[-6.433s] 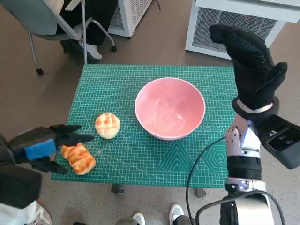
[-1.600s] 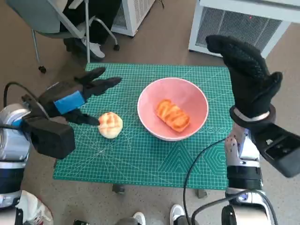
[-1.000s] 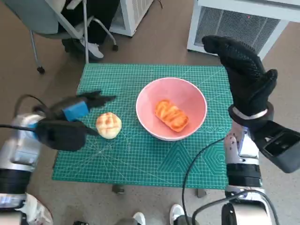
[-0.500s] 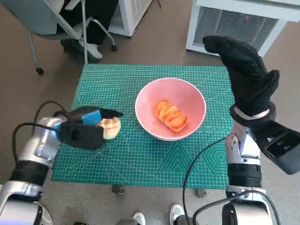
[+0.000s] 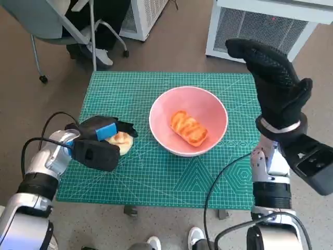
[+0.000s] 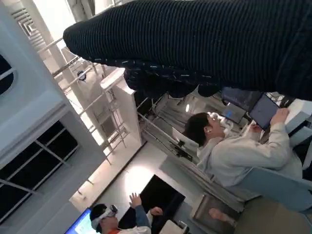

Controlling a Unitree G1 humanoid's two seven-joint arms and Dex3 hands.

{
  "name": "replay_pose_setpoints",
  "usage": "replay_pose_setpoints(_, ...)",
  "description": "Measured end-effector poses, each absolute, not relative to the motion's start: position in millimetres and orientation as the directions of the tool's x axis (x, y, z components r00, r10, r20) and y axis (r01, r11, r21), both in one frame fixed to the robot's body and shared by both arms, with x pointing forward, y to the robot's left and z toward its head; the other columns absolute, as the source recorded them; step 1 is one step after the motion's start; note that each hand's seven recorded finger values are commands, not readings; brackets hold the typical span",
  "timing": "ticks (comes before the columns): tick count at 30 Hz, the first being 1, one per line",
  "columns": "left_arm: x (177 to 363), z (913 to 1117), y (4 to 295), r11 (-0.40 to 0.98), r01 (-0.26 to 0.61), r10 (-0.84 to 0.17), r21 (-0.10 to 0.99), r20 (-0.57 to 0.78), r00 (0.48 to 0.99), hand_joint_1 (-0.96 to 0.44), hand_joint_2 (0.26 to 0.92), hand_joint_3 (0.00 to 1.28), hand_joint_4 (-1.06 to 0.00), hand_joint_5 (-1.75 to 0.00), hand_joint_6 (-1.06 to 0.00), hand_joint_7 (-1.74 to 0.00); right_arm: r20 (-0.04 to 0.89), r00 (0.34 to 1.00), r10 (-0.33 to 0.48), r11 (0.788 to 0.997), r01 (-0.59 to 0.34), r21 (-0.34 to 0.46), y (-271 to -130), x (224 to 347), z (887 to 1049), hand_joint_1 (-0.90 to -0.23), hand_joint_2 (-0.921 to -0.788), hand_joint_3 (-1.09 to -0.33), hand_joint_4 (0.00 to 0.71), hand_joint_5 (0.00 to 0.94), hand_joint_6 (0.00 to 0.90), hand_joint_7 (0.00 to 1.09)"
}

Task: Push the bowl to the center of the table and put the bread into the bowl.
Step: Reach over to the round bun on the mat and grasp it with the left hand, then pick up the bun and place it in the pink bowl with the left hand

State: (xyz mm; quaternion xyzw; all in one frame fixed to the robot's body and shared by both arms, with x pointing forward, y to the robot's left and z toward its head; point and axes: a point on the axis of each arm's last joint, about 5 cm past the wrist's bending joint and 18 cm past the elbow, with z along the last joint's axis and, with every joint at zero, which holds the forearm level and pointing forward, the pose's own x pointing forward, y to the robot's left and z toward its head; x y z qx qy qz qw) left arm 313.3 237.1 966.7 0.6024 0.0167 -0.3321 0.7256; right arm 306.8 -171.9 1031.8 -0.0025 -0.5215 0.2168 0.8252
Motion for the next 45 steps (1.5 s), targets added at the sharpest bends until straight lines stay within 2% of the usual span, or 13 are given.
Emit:
replay_pose_setpoints(6,313.8,991.9,241.4,0.092,0.439,-0.489,0.894,-0.343,0.802,0.00,0.920,0.10,-0.53,-1.42,-0.73,-0.96,0.859,0.362,0.362,0.906,-0.351,-0.234,-172.3,306.6,1031.9,-0.571,-0.921,-0.823,-0.001,0.500,-0.001,0.69)
replay_pose_setpoints(13,314.5,1043.8,239.9,0.212,0.250,-0.553,0.945,-0.095,0.828,0.00,0.920,0.12,-0.53,-1.35,-0.68,-1.09,0.860,0.363,0.359,0.908,-0.349,-0.232,-172.5,306.5,1032.0,-0.566,-0.921,-0.826,-0.001,0.499,-0.001,0.69)
replay_pose_setpoints(18,313.0,1073.5,229.2,0.281,0.127,-0.607,0.951,0.073,0.791,0.00,0.920,0.12,-0.53,-1.32,-0.67,-1.13,0.859,0.365,0.358,0.908,-0.349,-0.231,-172.4,306.8,1031.2,-0.569,-0.921,-0.823,-0.001,0.500,-0.001,0.69)
replay_pose_setpoints(23,313.6,1087.4,210.2,0.322,0.041,-0.659,0.946,0.193,0.727,0.00,0.920,0.12,-0.53,-1.31,-0.66,-1.15,0.856,0.372,0.358,0.908,-0.351,-0.227,-171.9,307.5,1029.7,-0.575,-0.921,-0.821,-0.001,0.500,-0.001,0.69)
replay_pose_setpoints(27,316.1,1090.0,192.4,0.326,0.019,-0.712,0.945,0.232,0.662,0.00,0.920,0.13,-0.53,-1.29,-0.65,-1.18,0.855,0.375,0.358,0.908,-0.354,-0.224,-171.0,307.9,1028.8,-0.584,-0.921,-0.813,-0.001,0.502,-0.001,0.69)
replay_pose_setpoints(31,321.3,1088.8,174.5,0.276,0.026,-0.762,0.961,0.202,0.615,0.00,0.921,0.13,-0.53,-1.26,-0.64,-1.23,0.855,0.376,0.357,0.908,-0.356,-0.223,-170.3,308.1,1027.9,-0.592,-0.921,-0.804,-0.001,0.505,-0.001,0.69)
replay_pose_setpoints(36,329.6,1083.6,155.3,0.199,0.082,-0.796,0.977,0.112,0.595,0.00,0.921,0.15,-0.50,-1.24,-0.63,-1.28,0.857,0.371,0.359,0.906,-0.357,-0.225,-168.8,308.0,1027.6,-0.596,-0.921,-0.799,-0.001,0.498,-0.001,0.68)
replay_pose_setpoints(40,334.6,1076.3,143.6,0.149,0.147,-0.799,0.978,0.031,0.600,0.00,0.921,0.23,-0.44,-1.32,-0.52,-1.37,0.857,0.369,0.359,0.906,-0.357,-0.227,-168.8,307.7,1027.5,-0.597,-0.921,-0.804,-0.001,0.485,-0.001,0.67)
replay_pose_setpoints(41,335.5,1074.5,141.9,0.142,0.164,-0.797,0.976,0.015,0.604,-0.03,0.899,0.21,-0.42,-1.02,-0.44,-1.12,0.857,0.368,0.359,0.906,-0.357,-0.227,-168.8,307.6,1027.6,-0.595,-0.921,-0.809,-0.001,0.483,-0.001,0.66)
replay_pose_setpoints(42,336.6,1072.2,139.7,0.130,0.191,-0.792,0.973,-0.014,0.611,-0.04,0.898,0.19,-0.44,-0.87,-0.43,-0.99,0.858,0.367,0.360,0.906,-0.356,-0.227,-168.9,307.5,1027.7,-0.594,-0.921,-0.811,-0.001,0.482,-0.001,0.66)
replay_pose_setpoints(43,337.4,1070.5,138.4,0.119,0.214,-0.785,0.970,-0.040,0.618,-0.07,0.899,0.14,-0.41,-0.57,-0.38,-0.74,0.858,0.366,0.360,0.906,-0.356,-0.228,-169.1,307.2,1027.8,-0.592,-0.921,-0.816,-0.001,0.480,-0.001,0.66)
replay_pose_setpoints(44,338.3,1068.9,136.8,0.103,0.243,-0.778,0.965,-0.073,0.623,-0.09,0.906,0.10,-0.41,-0.37,-0.36,-0.56,0.859,0.365,0.360,0.906,-0.355,-0.229,-169.4,306.9,1027.9,-0.590,-0.921,-0.820,-0.001,0.478,-0.001,0.66)
replay_pose_setpoints(45,339.2,1067.5,135.8,0.089,0.272,-0.769,0.958,-0.107,0.631,-0.13,0.907,0.07,-0.34,-0.24,-0.32,-0.42,0.859,0.364,0.360,0.907,-0.354,-0.230,-169.7,306.5,1028.0,-0.589,-0.921,-0.823,-0.001,0.476,-0.001,0.66)
